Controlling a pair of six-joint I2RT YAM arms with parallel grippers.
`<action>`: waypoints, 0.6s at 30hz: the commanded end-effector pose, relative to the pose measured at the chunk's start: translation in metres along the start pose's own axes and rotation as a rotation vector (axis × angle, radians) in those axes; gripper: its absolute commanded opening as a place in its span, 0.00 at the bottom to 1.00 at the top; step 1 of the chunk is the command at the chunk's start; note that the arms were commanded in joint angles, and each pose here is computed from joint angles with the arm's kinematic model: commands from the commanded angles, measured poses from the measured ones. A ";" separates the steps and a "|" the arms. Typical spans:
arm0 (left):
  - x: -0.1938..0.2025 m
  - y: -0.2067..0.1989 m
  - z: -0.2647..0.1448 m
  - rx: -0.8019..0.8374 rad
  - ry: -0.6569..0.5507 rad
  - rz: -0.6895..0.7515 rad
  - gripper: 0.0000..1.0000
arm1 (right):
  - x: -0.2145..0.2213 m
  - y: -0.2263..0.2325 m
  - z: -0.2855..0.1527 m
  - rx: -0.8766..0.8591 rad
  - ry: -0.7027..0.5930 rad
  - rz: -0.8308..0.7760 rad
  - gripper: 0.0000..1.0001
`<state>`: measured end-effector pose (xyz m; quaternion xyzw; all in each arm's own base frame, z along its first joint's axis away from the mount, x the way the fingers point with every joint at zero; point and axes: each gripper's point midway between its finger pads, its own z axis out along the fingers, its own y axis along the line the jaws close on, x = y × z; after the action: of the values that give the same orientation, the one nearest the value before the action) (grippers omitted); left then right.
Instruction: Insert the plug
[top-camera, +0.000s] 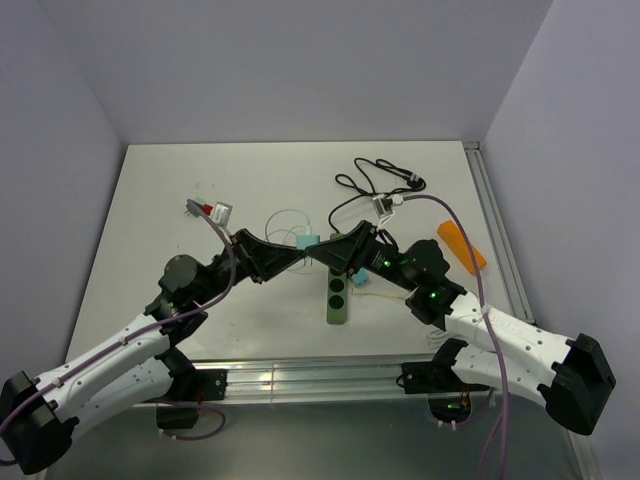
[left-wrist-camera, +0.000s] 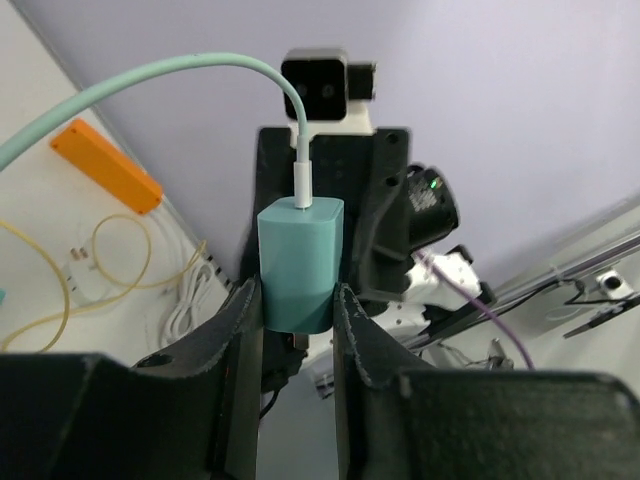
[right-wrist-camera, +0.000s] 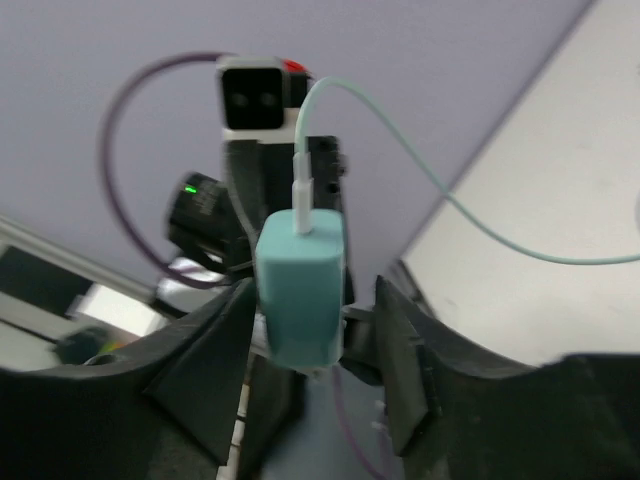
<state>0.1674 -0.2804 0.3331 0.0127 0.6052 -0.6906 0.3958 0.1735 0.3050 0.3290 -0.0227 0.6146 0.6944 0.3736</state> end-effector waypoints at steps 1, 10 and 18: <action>0.008 -0.016 -0.004 0.037 0.070 0.061 0.00 | 0.007 -0.015 -0.005 0.109 0.093 -0.067 0.61; 0.033 -0.014 -0.019 0.008 0.264 0.204 0.00 | -0.005 -0.017 -0.037 0.120 0.349 -0.209 0.76; 0.043 -0.024 -0.024 0.050 0.374 0.259 0.00 | 0.020 0.004 -0.042 -0.071 0.561 -0.196 0.66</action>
<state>0.1233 -0.2848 0.3044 0.1795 0.6695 -0.6314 0.3479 0.1639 0.2787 0.2981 -0.2150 0.7020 0.6164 0.2846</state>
